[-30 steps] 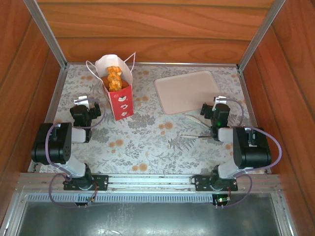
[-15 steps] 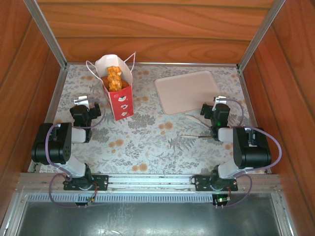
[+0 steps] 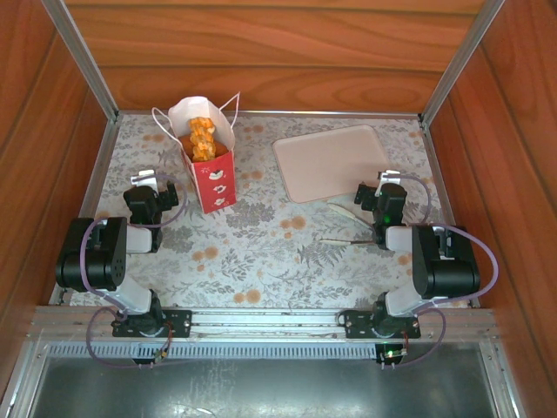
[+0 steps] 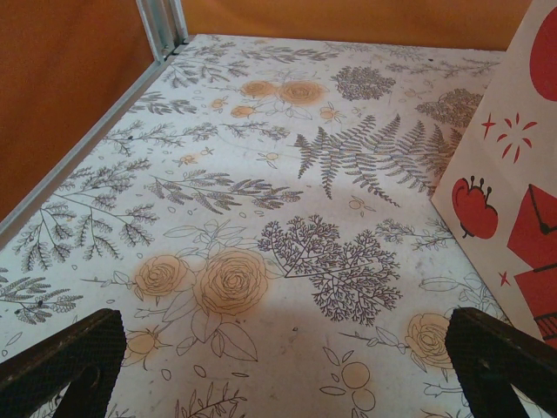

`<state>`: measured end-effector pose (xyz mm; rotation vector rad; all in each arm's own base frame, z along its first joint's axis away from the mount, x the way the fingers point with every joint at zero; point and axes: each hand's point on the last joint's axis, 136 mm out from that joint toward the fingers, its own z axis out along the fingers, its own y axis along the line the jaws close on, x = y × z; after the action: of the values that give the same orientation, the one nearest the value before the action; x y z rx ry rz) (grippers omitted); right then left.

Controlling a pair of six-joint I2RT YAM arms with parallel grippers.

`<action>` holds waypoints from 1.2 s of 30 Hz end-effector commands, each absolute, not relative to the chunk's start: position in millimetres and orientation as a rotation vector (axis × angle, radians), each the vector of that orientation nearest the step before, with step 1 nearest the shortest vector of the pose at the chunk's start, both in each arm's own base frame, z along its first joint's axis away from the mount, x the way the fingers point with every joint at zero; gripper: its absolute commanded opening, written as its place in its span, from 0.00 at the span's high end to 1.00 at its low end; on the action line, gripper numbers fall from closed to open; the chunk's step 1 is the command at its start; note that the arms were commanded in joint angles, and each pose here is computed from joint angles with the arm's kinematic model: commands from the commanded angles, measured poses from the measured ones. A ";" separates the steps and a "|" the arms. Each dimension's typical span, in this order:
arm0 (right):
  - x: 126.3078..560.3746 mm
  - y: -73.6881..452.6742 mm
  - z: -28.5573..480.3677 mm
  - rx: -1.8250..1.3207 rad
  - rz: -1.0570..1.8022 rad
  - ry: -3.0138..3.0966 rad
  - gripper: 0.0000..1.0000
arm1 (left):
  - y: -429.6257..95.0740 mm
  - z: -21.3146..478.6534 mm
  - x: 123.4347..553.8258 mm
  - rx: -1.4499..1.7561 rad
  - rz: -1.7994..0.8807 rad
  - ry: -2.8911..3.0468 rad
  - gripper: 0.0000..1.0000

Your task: Take the fake bread out of the paper bag

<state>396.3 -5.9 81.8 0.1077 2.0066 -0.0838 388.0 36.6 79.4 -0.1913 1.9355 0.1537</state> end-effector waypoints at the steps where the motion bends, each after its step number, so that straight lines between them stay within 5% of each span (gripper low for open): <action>1: 401.4 -4.8 92.3 0.108 -0.086 1.975 0.00 | 35.9 86.1 393.8 -0.185 0.164 1.919 0.00; 18: 401.3 -4.6 92.7 0.107 -0.084 1.973 0.00 | 41.2 95.9 386.6 -0.220 0.153 1.889 0.00; 36: 392.2 -11.2 142.3 0.166 -0.119 2.051 0.00 | 74.2 217.2 337.9 -0.548 0.166 1.671 0.00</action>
<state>398.6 -9.4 128.9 0.1267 2.0049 -0.1042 350.3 62.6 214.7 -0.4198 1.6361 0.1626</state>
